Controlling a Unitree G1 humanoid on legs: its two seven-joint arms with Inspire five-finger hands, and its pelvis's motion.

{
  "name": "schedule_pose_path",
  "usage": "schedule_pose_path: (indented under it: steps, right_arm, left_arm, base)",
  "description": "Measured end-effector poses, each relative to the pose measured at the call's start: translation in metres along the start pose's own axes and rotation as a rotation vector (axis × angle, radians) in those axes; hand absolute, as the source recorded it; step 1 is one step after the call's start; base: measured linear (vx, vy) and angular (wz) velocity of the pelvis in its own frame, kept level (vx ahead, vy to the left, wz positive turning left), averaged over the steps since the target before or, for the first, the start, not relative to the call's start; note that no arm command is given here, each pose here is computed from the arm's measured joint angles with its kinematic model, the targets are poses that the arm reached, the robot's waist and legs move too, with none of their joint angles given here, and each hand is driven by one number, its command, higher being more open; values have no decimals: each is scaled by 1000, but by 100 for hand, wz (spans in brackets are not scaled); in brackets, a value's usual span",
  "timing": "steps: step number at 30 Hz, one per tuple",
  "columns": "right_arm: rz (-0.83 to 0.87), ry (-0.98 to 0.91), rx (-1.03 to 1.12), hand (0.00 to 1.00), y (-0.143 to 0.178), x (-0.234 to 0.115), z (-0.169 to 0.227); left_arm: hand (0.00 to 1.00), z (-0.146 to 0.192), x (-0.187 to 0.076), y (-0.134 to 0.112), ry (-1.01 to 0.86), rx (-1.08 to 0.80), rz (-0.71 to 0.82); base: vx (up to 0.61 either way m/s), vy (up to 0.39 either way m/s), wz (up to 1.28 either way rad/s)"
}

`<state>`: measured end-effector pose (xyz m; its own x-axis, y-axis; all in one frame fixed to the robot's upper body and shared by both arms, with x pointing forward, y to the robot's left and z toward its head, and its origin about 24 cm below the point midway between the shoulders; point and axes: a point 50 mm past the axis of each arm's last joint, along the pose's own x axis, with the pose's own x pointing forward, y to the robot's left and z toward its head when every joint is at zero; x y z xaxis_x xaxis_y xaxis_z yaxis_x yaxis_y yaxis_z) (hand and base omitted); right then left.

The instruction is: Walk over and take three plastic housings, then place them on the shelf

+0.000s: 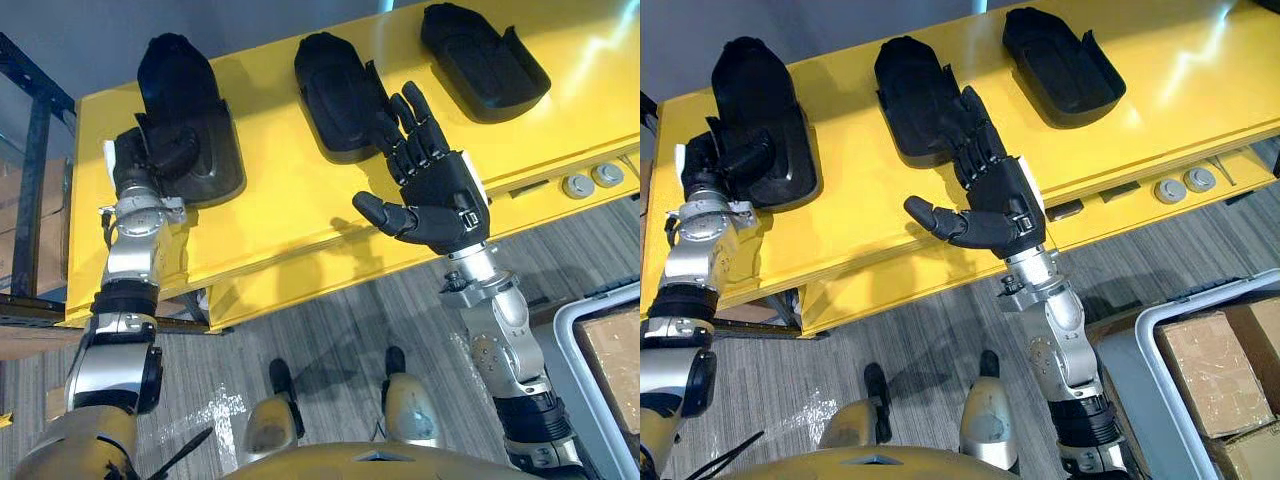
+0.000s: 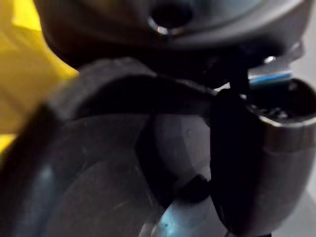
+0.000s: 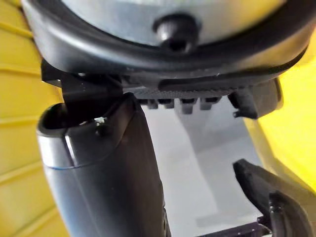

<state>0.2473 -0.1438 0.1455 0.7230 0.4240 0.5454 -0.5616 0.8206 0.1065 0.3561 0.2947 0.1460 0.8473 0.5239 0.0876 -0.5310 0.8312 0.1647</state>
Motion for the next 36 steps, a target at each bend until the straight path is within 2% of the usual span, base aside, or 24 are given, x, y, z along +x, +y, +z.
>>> schedule_pose_path:
  steps: [6,7,36]
  right_arm:
    - [3,1,10,100,4,2,0]
    - [2,0,10,100,4,2,0]
    - [-14,8,23,100,4,-2,-3]
  left_arm:
    - [0,4,4,10,-1,2,48]
    - [100,6,6,10,1,-1,51]
    - [100,-13,6,14,133,-39,102]
  base:
    - [0,0,0]
    - [0,0,0]
    - [-3,0,0]
